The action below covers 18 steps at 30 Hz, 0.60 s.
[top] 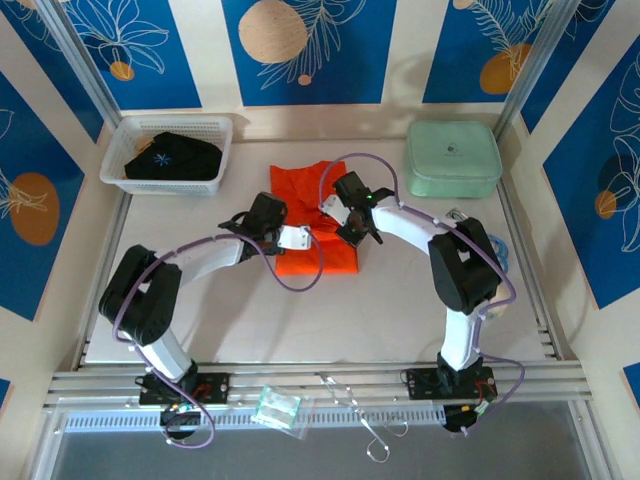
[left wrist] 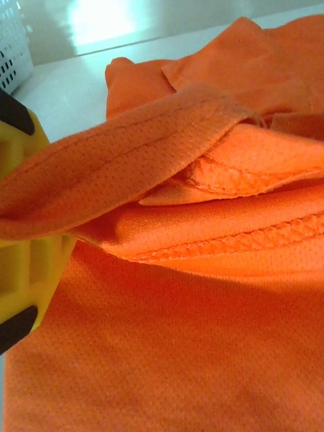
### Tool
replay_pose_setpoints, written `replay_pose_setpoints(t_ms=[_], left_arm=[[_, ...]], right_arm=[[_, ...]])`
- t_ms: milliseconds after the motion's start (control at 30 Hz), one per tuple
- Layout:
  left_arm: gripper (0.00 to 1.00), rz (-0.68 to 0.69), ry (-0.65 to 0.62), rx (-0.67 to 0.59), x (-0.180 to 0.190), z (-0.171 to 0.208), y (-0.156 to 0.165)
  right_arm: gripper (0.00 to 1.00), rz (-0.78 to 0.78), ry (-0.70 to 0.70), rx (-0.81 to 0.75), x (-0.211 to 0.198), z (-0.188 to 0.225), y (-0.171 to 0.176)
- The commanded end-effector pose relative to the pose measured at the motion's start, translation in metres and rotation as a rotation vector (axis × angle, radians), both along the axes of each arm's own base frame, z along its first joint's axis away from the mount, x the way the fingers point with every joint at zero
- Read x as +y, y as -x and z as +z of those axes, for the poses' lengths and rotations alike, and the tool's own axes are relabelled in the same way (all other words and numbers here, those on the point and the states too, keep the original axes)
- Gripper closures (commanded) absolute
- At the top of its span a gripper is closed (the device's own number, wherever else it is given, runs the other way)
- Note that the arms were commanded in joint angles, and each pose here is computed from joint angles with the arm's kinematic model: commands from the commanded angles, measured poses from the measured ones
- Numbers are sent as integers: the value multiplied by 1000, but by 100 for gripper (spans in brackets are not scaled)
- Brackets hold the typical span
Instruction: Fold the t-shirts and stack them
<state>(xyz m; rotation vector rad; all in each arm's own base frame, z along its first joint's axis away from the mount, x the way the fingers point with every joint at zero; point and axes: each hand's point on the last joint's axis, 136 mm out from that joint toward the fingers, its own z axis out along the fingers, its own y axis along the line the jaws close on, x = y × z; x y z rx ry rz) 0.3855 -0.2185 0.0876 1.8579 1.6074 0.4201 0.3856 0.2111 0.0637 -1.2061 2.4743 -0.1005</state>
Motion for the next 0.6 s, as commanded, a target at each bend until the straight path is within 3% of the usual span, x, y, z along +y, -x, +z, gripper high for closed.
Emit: replay_pose_setpoints(t_ms=[0,33,100,133,200,333,567], left_arm=[[100,25,-10,-69,3,-4,-18],[96,34,-12,-76,4,-5,-21],[79,53,-14,-93,5,-7,-27],[75,65,-9,-110,6,-6,-31],[57,103,9,-179,9,3,-42],[39,174,49,-337,14,33,-63],[17,316,141,-611,29,116,-85]], right_arm=[[99,-96,-28,-43,-1,3,-20],[93,-107,-37,-47,0,1,-22],[75,-119,-59,-57,3,-1,-27],[69,-119,-69,-63,5,-1,-29],[59,-122,-99,-91,9,3,-35],[48,-115,-160,-140,15,24,-46],[46,-104,-251,-244,12,84,-53]])
